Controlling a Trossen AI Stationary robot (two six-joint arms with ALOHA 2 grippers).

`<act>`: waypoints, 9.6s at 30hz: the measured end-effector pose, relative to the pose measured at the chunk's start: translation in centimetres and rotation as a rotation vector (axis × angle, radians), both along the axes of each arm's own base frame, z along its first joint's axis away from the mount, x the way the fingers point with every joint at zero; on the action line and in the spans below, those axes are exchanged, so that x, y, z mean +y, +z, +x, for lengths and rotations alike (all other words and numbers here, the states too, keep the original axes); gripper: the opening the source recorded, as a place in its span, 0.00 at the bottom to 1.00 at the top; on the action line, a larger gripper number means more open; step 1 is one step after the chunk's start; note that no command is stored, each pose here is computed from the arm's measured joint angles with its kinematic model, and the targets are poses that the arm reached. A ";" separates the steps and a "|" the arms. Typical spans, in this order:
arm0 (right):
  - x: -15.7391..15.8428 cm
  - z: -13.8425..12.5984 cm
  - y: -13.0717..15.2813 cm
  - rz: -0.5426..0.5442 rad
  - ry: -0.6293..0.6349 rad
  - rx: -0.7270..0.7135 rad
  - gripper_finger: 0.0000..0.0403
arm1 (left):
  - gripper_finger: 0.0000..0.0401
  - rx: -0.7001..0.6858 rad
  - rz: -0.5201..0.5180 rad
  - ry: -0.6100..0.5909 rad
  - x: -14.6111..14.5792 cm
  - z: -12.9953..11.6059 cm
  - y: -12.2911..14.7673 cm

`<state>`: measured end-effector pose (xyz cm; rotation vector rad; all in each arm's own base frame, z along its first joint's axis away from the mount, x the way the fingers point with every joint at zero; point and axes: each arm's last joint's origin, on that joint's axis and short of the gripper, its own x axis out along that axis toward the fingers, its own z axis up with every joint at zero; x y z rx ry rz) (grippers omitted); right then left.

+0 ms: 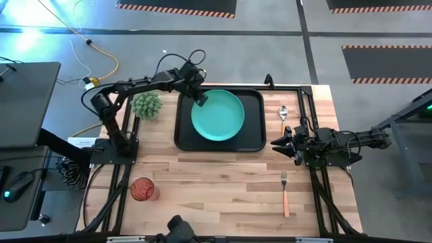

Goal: Pick and place plate/cup/fork/spoon on tray
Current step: Put the light blue plate onto the black tray, then put the spoon onto the black tray

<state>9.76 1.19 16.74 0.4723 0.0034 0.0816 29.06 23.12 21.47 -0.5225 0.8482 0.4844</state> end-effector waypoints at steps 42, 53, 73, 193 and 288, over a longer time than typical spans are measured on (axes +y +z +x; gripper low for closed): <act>0.0 0.0 0.0 0.000 0.000 0.000 0.33 | 0.02 0.066 -0.126 0.123 1.5 1.1 -5.5; 0.0 0.0 0.0 0.000 0.000 0.000 0.33 | 0.11 0.071 -0.126 0.124 1.5 1.1 -5.6; 0.0 0.0 0.0 0.000 0.000 0.000 0.33 | 0.24 0.065 -0.137 0.148 1.5 1.0 -5.4; -5.1 0.7 13.0 0.555 -1.041 0.853 0.33 | 0.25 -0.575 0.277 -0.264 -14.1 -3.3 17.2; -14.7 4.1 -2.0 0.680 -0.900 1.397 0.33 | 0.25 -0.568 0.272 -0.262 -14.1 -3.3 17.1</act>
